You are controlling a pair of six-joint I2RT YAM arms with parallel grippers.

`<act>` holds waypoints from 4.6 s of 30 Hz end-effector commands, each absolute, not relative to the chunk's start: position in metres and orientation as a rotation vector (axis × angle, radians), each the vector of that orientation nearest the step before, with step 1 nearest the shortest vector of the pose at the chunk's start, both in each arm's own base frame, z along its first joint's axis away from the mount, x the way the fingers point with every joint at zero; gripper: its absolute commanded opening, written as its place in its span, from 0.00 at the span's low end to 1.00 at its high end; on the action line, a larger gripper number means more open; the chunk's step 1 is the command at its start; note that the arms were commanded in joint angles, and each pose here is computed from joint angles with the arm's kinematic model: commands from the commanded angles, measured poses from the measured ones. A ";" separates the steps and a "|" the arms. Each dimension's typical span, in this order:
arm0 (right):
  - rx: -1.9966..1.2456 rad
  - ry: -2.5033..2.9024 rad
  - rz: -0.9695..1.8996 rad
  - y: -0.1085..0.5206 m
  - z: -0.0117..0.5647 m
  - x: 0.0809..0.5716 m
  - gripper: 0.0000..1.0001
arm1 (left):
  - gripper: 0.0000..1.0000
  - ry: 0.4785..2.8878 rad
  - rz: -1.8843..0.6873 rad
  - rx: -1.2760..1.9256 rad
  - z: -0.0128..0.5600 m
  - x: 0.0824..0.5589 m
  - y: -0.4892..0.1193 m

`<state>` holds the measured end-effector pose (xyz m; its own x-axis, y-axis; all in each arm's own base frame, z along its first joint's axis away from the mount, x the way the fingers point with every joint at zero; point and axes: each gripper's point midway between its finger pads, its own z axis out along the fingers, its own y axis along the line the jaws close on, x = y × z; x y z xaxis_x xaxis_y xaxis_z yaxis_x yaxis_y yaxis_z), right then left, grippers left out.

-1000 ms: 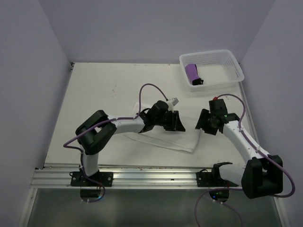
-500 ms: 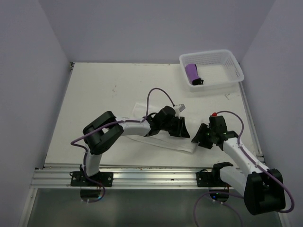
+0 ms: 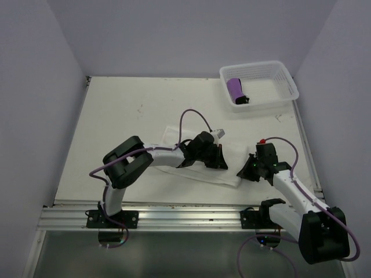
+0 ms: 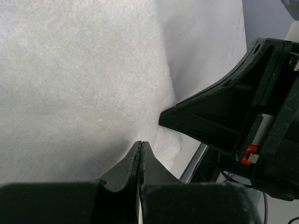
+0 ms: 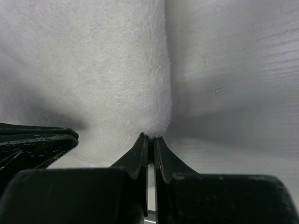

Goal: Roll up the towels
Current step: Roll the towel

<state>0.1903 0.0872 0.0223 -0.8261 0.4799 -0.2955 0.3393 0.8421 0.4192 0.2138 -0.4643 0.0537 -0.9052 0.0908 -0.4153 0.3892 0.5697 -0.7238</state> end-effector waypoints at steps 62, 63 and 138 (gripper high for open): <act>0.133 2.677 0.564 0.195 0.049 0.212 0.00 | 0.00 2.388 -0.915 0.277 0.045 0.224 -0.388; 0.127 2.680 0.560 0.196 0.046 0.211 0.00 | 0.00 2.391 -0.914 0.280 0.044 0.224 -0.388; 0.558 2.814 0.620 0.212 0.014 0.191 0.54 | 0.00 2.135 -0.835 -0.170 0.020 0.190 -0.365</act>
